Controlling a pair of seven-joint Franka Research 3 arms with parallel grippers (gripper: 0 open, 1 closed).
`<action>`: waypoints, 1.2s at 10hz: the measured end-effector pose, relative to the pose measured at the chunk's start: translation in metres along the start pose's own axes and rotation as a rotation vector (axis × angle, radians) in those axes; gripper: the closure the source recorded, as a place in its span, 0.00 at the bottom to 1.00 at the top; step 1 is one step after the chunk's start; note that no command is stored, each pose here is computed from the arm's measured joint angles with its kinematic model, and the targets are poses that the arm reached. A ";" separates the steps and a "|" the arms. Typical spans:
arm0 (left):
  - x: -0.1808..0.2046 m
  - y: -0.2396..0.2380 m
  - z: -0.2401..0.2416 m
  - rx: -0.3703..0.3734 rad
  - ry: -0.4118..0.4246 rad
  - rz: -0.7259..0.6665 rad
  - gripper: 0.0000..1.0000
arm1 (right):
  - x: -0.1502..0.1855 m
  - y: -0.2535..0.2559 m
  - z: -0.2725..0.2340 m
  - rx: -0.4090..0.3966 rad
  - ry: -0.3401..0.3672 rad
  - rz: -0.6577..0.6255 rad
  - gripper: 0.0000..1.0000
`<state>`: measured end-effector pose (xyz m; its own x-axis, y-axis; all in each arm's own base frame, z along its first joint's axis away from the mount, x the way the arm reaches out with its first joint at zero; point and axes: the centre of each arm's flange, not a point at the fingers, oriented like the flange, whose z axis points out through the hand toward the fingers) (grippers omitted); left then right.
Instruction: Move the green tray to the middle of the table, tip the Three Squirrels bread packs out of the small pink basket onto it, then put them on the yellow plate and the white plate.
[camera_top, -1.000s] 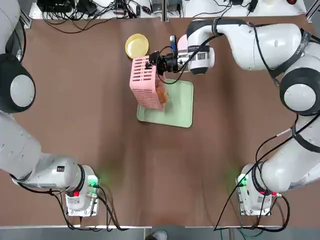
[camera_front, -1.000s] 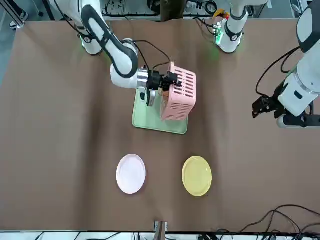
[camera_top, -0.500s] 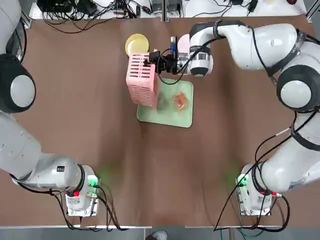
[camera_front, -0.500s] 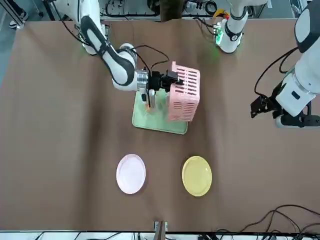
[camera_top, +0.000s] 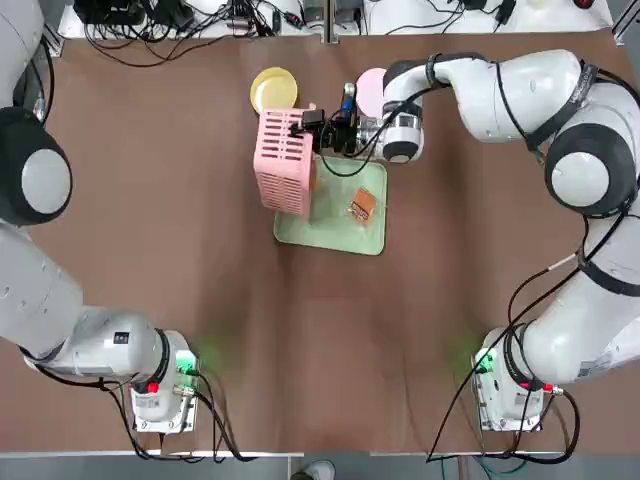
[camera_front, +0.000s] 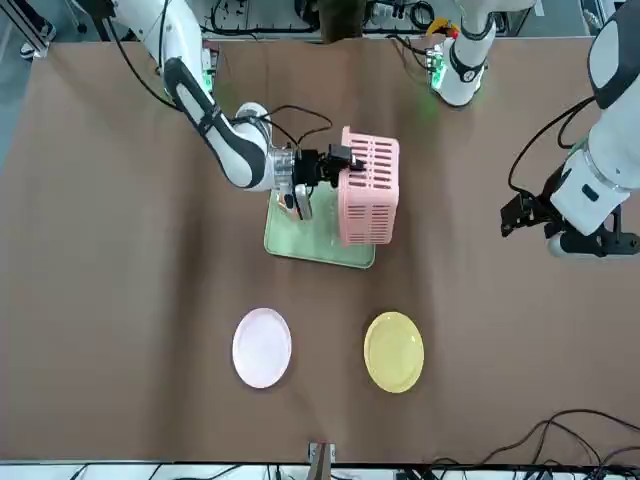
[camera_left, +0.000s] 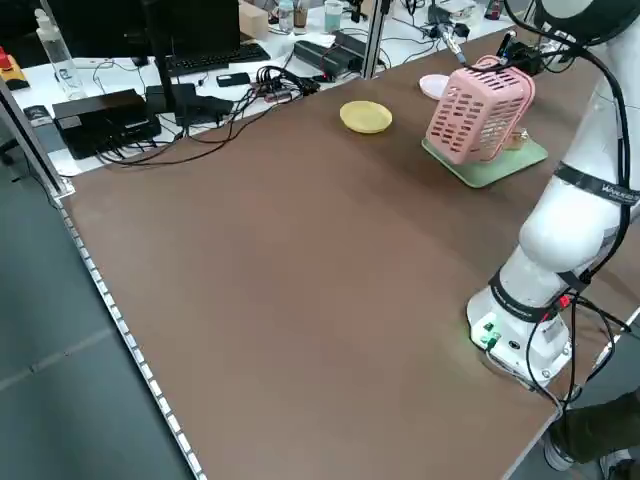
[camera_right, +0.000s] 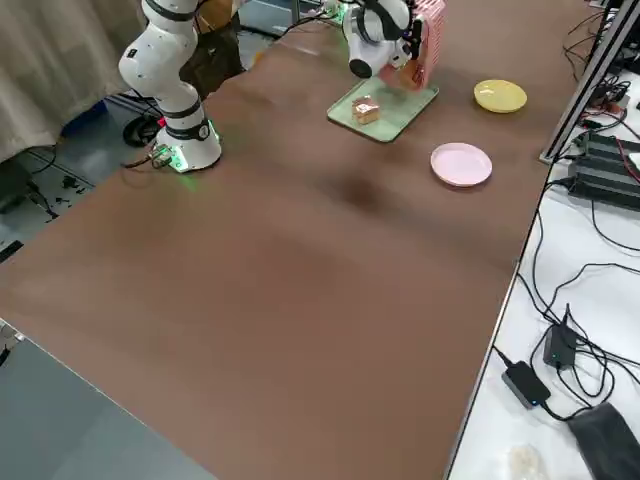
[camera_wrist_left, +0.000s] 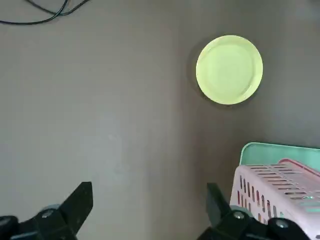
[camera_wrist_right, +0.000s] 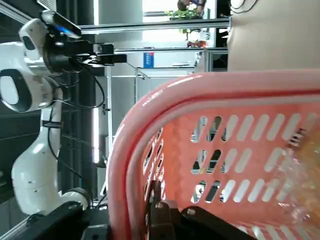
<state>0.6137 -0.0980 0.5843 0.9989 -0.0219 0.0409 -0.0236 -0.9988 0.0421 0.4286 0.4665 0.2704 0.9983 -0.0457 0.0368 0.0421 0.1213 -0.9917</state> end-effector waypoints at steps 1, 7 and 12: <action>0.000 0.001 0.000 0.000 -0.001 0.002 0.00 | 0.001 0.000 -0.002 0.022 0.004 -0.005 0.94; 0.000 0.003 0.002 0.000 -0.004 0.005 0.00 | 0.008 0.019 -0.029 0.150 0.011 -0.007 0.94; 0.000 0.004 0.003 0.000 -0.005 0.007 0.00 | -0.007 0.038 -0.051 0.168 0.012 0.016 0.94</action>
<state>0.6139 -0.1021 0.5818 0.9989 -0.0286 0.0363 -0.0302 -0.9987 0.0419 0.4214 0.4204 0.2266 0.9984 -0.0542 0.0188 0.0336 0.2858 -0.9577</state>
